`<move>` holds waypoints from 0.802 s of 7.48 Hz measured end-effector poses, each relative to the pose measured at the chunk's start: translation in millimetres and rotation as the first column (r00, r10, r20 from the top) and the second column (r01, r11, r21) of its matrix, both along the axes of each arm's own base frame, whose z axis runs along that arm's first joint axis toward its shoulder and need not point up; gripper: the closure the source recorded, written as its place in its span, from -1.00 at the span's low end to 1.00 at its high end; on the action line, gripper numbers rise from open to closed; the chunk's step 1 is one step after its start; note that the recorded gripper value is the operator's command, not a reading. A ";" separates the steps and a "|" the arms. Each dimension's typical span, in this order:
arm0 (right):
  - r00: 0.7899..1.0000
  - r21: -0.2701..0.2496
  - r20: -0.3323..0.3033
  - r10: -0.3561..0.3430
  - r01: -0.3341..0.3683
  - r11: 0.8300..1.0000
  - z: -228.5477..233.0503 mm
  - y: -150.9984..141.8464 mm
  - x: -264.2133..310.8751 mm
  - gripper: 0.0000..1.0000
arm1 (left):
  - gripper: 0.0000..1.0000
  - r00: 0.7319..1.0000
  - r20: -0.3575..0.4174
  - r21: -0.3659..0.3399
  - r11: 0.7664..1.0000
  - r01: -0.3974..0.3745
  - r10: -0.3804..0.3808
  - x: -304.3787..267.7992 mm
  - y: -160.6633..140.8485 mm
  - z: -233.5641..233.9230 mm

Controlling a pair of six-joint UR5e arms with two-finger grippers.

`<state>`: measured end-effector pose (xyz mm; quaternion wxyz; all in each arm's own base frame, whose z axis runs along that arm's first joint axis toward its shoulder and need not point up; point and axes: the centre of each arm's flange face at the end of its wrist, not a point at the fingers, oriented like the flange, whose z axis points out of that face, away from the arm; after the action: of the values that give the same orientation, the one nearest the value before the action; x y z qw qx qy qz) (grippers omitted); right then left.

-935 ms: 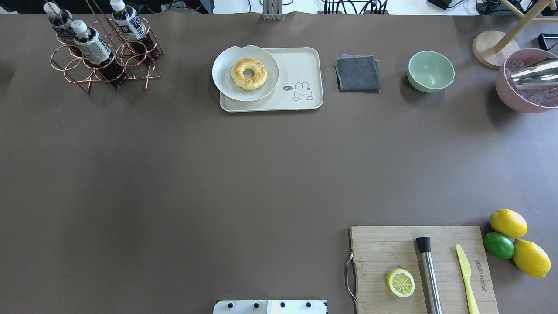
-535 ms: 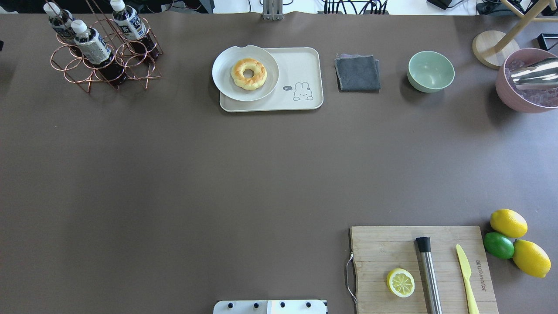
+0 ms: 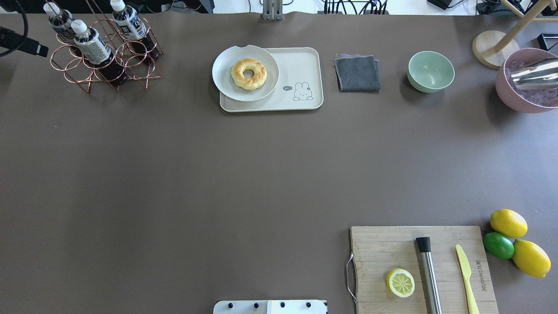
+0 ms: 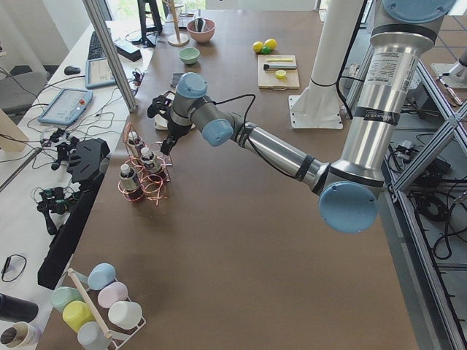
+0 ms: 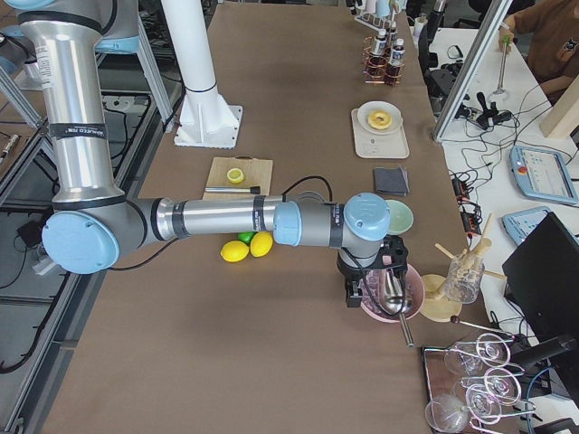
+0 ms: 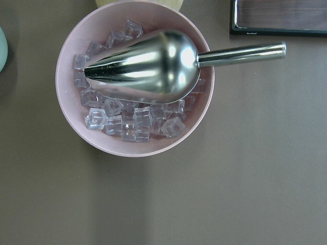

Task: Place tea on tray
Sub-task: 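Move the left gripper to the copper rack above a dark tea bottle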

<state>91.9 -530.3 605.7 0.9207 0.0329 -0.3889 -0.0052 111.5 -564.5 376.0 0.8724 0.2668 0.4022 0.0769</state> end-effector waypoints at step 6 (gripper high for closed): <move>1.000 -0.008 -0.006 0.000 0.000 1.000 4.1 1.5 0.4 -1.00 | -0.96 0.998 0.026 -0.051 0.997 0.061 -0.060 55.3 -22.9 -20.7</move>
<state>92.2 -528.8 609.8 0.9219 0.0291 -0.3863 -0.0037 166.8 -587.4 355.4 0.8858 0.2552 0.3852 0.0434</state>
